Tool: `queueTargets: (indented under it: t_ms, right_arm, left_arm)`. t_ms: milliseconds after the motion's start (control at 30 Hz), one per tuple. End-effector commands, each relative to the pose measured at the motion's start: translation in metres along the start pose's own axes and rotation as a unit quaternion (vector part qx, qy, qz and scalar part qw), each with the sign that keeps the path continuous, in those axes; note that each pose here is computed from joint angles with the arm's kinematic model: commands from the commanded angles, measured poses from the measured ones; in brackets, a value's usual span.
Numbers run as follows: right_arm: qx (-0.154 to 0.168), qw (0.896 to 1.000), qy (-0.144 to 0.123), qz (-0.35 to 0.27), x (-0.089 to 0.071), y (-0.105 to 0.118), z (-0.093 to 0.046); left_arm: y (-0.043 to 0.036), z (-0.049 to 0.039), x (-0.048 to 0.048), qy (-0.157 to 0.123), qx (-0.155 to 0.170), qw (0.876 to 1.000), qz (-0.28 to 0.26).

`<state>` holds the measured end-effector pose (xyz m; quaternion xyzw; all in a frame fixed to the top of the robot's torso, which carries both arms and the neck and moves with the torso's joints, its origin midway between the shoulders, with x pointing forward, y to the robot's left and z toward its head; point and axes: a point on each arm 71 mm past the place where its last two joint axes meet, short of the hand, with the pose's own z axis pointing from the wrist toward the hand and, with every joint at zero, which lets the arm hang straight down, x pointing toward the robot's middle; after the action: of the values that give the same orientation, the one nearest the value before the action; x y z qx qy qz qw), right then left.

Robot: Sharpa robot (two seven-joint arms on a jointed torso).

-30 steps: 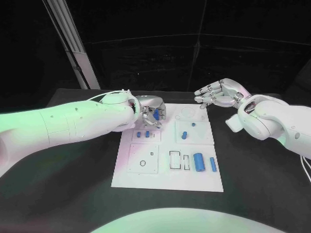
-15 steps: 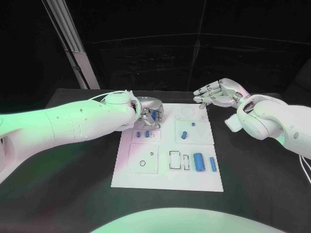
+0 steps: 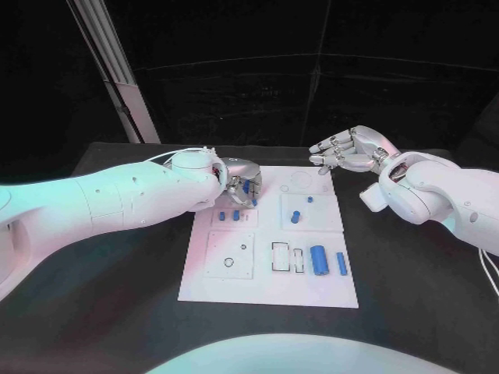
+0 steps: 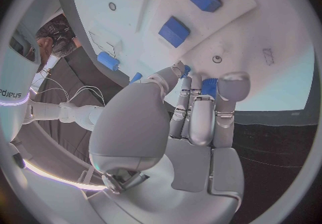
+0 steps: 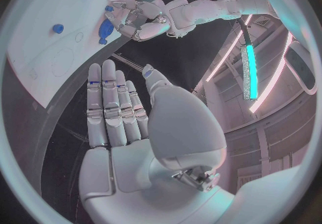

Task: Assemble the parts on the task board

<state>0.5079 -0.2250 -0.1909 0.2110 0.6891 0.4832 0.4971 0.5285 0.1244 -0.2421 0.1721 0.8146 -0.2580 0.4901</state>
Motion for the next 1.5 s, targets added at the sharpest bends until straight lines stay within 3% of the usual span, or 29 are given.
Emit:
queueTargets:
  t_ms: [33,600,1067,1333,1500]
  right_arm:
    - [-0.006,1.0,0.002,0.002,0.0004,0.0021,0.0006]
    - [-0.006,1.0,0.004,0.003,0.0015,0.0027,0.0013]
    - [-0.006,1.0,0.004,0.003,0.0022,0.0032,0.0016]
    - [-0.006,1.0,0.004,0.003,0.0022,0.0031,0.0017]
    - [-0.006,1.0,0.004,0.003,0.0016,0.0028,0.0014]
  left_arm:
    - [-0.0008,0.0008,0.0005,0.006,-0.001,1.0,0.005]
    - [-0.0029,0.0044,0.0036,0.011,0.002,1.0,0.005]
    - [0.0015,0.0061,0.0031,0.009,0.0,1.0,0.005]
    - [-0.0002,0.0043,0.0004,-0.018,0.015,1.0,0.005]
    - [-0.0007,-0.0017,-0.0014,-0.042,0.027,0.999,-0.007]
